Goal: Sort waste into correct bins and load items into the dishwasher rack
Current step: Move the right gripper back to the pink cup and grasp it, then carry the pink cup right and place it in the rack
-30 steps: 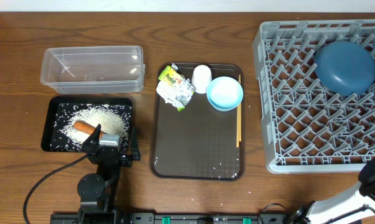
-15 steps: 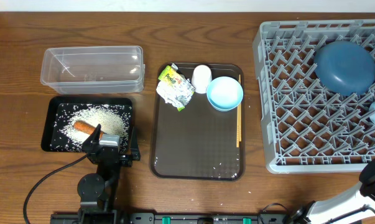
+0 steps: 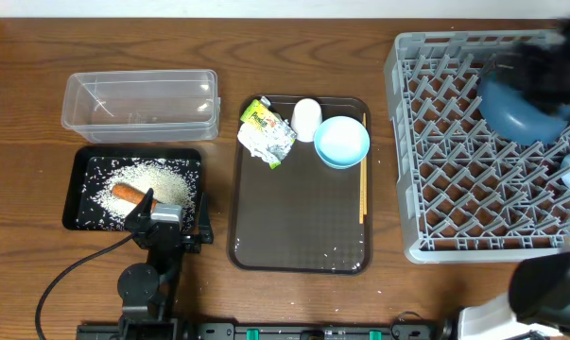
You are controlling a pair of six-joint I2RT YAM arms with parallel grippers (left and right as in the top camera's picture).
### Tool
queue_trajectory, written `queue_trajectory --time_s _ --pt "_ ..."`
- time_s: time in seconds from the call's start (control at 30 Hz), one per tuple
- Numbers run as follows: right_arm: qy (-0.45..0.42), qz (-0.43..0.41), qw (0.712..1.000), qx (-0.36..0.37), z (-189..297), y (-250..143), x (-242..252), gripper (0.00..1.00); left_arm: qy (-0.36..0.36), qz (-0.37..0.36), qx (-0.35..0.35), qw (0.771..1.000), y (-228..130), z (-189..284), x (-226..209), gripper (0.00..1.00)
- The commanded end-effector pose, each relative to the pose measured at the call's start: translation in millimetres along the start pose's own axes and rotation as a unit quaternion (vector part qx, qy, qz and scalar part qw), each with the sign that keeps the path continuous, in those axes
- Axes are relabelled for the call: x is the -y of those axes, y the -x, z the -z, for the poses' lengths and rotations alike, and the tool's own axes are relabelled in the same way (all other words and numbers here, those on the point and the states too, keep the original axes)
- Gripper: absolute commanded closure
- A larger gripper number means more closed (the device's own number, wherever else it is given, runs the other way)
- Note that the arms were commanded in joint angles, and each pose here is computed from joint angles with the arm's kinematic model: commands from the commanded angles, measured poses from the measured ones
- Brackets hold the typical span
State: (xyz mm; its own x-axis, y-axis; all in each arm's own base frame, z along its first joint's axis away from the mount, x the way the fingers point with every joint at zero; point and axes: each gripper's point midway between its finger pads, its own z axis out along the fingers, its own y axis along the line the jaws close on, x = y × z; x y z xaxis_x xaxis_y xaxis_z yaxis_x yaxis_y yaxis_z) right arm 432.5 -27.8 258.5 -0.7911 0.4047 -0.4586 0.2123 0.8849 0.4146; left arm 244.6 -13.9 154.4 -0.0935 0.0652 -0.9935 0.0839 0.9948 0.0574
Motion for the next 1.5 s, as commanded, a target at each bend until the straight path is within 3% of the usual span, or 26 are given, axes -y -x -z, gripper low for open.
queue_trajectory --time_s 0.0,0.17,0.47,0.8,1.0,1.2,1.47 --pt "0.017 0.092 0.995 -0.027 -25 -27 -61 0.14 -0.004 -0.003 -0.022 1.000 -15 -1 2 0.04" --pt "-0.006 0.191 0.981 -0.024 -73 -62 -132 0.01 -0.004 -0.003 -0.022 1.000 -15 -1 2 0.04" --pt "0.001 0.269 0.962 -0.040 -161 -133 -207 0.01 -0.004 -0.003 -0.022 1.000 -15 -1 2 0.04" --pt "-0.045 0.264 0.961 -0.068 -223 -170 -195 0.02 -0.004 -0.003 -0.022 1.000 -15 -1 1 0.04" --pt "-0.054 0.260 0.960 -0.084 -235 -183 -189 0.04 -0.004 -0.003 -0.022 1.000 -15 -1 2 0.04" --pt "-0.055 0.262 0.960 -0.084 -237 -186 -191 0.15 -0.004 -0.003 -0.022 1.000 -15 -1 2 0.04" --pt "-0.060 0.259 0.960 -0.089 -245 -191 -187 0.16 -0.004 -0.003 -0.022 1.000 -15 -1 2 0.04"
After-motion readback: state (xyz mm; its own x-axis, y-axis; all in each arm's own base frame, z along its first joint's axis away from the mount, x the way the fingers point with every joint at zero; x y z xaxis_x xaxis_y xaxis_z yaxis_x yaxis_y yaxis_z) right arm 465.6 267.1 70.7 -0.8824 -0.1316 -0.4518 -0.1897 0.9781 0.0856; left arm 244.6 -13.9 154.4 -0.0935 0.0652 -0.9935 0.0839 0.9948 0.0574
